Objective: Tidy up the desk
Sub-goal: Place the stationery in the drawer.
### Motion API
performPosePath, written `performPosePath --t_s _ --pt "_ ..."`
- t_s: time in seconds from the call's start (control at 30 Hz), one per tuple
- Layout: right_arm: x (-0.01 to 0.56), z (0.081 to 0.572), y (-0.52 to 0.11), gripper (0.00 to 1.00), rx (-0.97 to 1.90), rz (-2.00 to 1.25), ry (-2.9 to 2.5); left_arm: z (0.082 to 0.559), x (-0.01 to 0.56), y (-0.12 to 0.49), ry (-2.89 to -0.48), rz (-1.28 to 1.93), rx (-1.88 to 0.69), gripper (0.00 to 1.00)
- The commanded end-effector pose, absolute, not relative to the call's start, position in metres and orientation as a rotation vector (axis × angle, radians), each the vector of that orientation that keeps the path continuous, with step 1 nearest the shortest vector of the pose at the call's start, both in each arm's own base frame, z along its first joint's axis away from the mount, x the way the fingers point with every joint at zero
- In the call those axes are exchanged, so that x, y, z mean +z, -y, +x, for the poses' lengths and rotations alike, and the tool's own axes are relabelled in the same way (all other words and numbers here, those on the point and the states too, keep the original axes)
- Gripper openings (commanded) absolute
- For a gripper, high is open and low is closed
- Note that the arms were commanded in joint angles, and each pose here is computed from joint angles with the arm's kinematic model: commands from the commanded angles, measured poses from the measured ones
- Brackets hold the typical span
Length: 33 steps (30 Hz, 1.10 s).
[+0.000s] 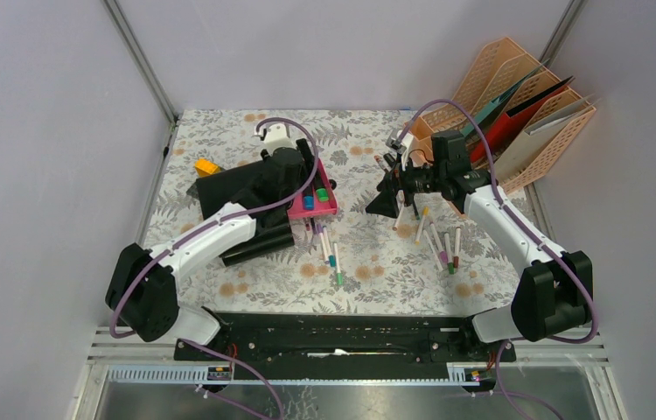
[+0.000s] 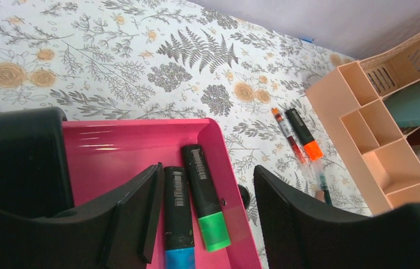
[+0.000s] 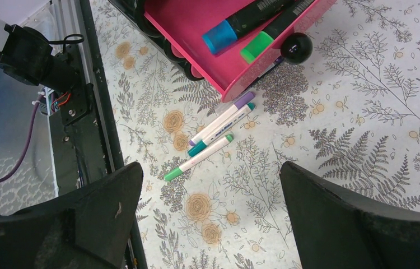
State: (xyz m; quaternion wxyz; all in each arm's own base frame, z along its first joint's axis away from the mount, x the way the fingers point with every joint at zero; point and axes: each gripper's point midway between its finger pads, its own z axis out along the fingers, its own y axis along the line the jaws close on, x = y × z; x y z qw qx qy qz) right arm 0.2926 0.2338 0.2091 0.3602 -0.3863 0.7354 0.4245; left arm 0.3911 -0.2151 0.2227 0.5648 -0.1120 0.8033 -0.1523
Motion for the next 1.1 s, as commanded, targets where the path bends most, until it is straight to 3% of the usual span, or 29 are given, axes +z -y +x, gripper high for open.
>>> performPosePath --t_s 0.0,0.3,0.4,0.67,0.73,0.97,1.07 --pt "0.222 0.294 -0.230 1.00 1.064 -1.010 -1.841 0.401 0.265 0.207 -1.778 -0.310 -0.352 0.66" --pt "0.213 0.321 -0.207 1.00 0.773 -0.992 -1.874 0.368 0.311 0.220 -1.657 -0.137 -0.565 0.98" --pt "0.211 0.338 -0.195 1.00 0.641 -0.992 -1.884 0.337 0.319 0.229 -1.588 -0.004 -0.707 0.99" --pt "0.202 0.407 -0.216 1.00 0.652 -0.994 -1.916 0.281 0.314 0.223 -1.539 0.132 -0.838 0.99" --pt "0.146 0.402 -0.180 1.00 0.479 -0.970 -2.221 0.273 0.308 0.220 -1.544 0.137 -0.858 0.99" --pt "0.097 0.468 -0.158 1.00 0.205 -0.938 -2.362 0.248 0.285 0.213 -1.579 0.146 -0.909 0.99" --pt "0.083 0.485 -0.151 0.93 0.124 -0.958 -2.388 0.241 0.278 0.207 -1.575 0.134 -0.919 0.99"
